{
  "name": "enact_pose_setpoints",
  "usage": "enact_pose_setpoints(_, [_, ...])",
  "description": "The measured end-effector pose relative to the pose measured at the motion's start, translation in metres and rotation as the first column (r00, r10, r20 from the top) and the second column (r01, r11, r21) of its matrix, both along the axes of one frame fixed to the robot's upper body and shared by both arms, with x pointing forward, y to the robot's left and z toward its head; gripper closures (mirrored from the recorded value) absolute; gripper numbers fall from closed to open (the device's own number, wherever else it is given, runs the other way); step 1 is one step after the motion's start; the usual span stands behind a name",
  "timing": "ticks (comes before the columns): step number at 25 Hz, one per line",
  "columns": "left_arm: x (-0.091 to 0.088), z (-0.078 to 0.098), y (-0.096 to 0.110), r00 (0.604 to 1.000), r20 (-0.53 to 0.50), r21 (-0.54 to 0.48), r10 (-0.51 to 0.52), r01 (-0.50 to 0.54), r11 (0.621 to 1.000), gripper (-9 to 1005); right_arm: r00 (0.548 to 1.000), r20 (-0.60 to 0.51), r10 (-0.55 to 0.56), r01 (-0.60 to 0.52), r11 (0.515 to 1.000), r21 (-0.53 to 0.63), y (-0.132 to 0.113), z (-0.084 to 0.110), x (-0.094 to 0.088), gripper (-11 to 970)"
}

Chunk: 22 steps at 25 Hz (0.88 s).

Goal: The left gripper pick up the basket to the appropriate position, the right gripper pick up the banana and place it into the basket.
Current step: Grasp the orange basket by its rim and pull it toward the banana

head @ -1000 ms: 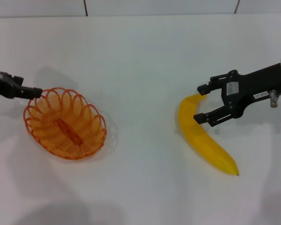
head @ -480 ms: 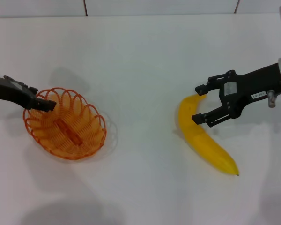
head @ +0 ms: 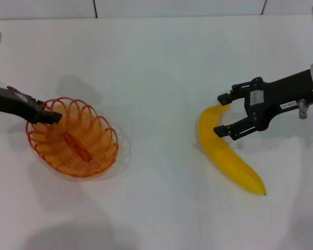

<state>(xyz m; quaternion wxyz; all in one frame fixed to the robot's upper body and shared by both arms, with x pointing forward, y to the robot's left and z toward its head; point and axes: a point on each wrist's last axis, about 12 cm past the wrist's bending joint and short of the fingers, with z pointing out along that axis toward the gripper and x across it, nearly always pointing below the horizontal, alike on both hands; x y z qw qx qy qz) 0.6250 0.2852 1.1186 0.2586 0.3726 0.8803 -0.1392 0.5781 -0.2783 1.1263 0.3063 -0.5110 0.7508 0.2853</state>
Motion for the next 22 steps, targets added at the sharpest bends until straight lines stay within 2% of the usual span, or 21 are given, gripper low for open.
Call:
enact_pose_setpoints(5, [0.0, 0.0, 0.0, 1.0, 0.003, -0.003, -0.001, 0.001, 1.0, 423, 1.0, -0.001, -0.001, 0.001, 1.0, -0.001, 0.0, 0.0, 0.0, 65])
enact_pose_setpoints(11, [0.001, 0.002, 0.0, 1.0, 0.007, -0.001, -0.003, 0.003, 1.0, 691, 1.0, 0.005, -0.015, 0.015, 1.0, -0.014, -0.001, -0.002, 0.001, 66])
enact_pose_setpoints(18, [-0.001, 0.004, -0.002, 1.0, -0.013, -0.012, -0.029, 0.028, 1.0, 880, 1.0, 0.001, -0.02, 0.02, 1.0, -0.013, -0.001, -0.002, 0.002, 66])
enact_pose_setpoints(22, [-0.004, 0.017, -0.003, 0.999, -0.007, -0.078, -0.047, 0.046, 0.996, 890, 1.0, -0.004, -0.023, 0.023, 1.0, -0.012, -0.001, -0.002, 0.002, 66])
